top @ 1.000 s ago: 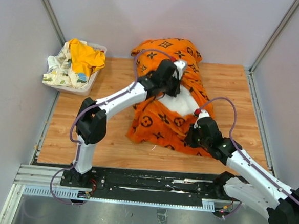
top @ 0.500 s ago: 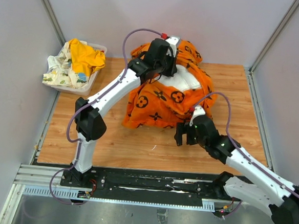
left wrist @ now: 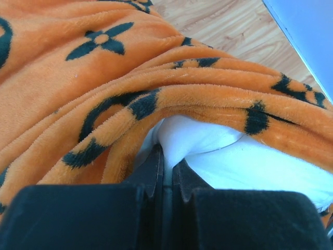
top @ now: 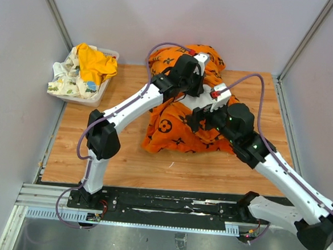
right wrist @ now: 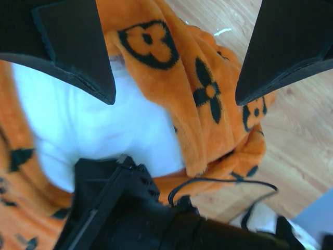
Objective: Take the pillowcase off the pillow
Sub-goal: Remove the pillow from the pillowcase.
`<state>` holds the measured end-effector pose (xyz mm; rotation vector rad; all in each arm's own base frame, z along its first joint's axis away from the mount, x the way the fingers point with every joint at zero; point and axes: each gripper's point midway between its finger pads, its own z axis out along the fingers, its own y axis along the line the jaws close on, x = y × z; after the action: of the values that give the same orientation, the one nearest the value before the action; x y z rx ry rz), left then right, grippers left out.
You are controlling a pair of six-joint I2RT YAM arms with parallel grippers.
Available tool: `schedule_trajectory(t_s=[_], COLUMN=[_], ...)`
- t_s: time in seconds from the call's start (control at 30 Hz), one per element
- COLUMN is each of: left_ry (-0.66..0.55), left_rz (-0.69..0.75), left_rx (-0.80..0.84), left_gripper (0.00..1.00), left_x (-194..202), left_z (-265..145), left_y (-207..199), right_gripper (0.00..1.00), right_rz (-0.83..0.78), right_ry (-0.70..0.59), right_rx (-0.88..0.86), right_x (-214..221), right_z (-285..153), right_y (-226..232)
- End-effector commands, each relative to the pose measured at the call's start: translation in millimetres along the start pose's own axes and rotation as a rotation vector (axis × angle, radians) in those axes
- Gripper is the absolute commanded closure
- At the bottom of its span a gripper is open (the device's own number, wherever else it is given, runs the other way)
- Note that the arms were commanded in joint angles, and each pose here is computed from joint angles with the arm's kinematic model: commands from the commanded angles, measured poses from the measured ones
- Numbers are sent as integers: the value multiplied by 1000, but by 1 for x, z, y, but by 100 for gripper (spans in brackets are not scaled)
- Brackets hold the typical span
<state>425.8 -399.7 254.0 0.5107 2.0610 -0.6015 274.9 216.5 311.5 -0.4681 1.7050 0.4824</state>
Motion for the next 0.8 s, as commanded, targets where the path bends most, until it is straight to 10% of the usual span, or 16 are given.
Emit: schedule_trajectory(t_s=[0.0, 0.27, 0.6, 0.77], left_ry=[-169, -172, -173, -197], left_rz=[-22, -16, -33, -61], left_rx=[-7, 13, -19, -51], left_gripper=[100, 100, 100, 100], left_x=[-46, -47, -57, -76], left_z=[0, -5, 6, 8], left_y=[8, 5, 21, 39], right_gripper=[0, 9, 81, 98], right_rz=[-16, 27, 156, 146], right_ry=[23, 110, 221, 299], right_rx=[-162, -215, -437, -537], right_x=[10, 36, 84, 118], right_z=[24, 51, 32, 11], right_y=[16, 21, 75, 115])
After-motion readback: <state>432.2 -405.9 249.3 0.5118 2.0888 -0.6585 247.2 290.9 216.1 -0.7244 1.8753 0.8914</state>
